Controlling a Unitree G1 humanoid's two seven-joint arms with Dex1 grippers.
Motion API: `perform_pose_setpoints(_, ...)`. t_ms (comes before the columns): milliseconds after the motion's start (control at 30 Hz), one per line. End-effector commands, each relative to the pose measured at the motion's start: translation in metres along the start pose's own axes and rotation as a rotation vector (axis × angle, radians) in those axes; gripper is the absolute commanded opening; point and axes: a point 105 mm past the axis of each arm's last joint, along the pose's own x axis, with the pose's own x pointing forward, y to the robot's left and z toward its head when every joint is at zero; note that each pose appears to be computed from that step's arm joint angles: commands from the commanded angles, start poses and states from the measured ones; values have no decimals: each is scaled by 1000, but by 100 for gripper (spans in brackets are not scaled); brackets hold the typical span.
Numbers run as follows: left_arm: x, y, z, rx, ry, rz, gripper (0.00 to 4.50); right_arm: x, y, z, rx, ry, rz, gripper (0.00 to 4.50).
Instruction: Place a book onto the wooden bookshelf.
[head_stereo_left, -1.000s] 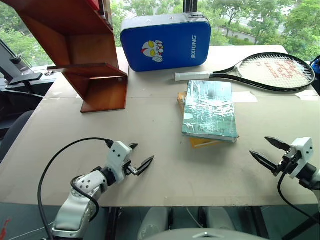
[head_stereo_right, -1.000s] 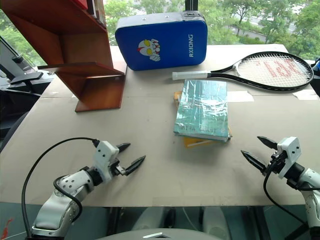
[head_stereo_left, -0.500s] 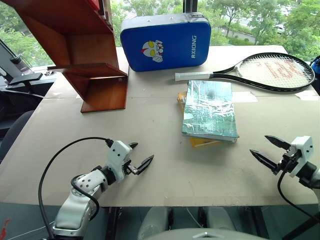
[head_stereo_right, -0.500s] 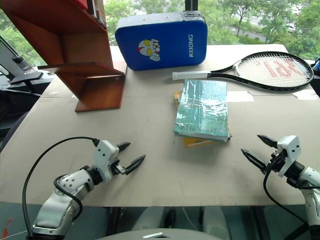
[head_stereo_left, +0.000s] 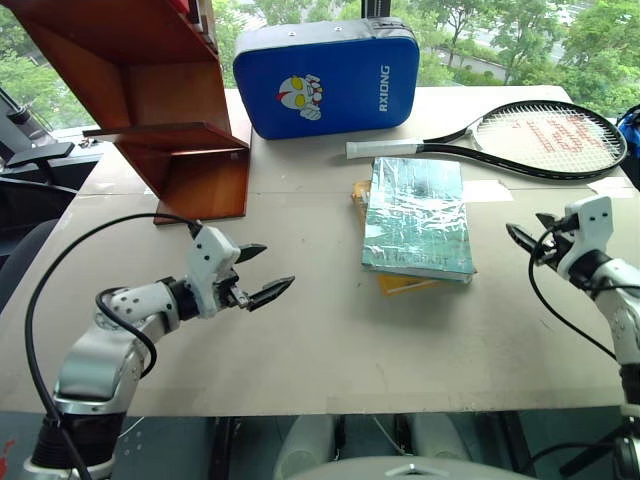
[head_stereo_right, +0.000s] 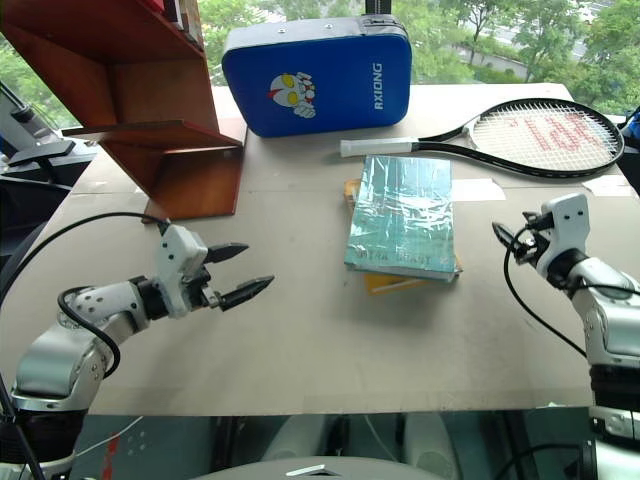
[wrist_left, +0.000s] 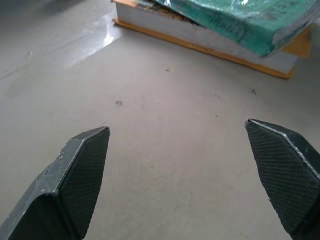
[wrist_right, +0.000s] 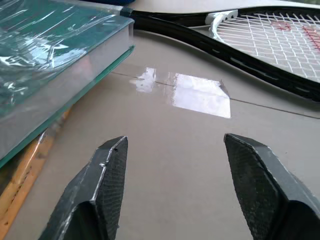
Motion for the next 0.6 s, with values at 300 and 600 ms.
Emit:
perform_pose_setpoints(300,-4,15,27,20,-52,-112,450,91,11,23,-12,80,39,9)
perform_pose_setpoints(600,-10,3,34,15,-81,-130,450,126,79,55,-60,-8,254,9)
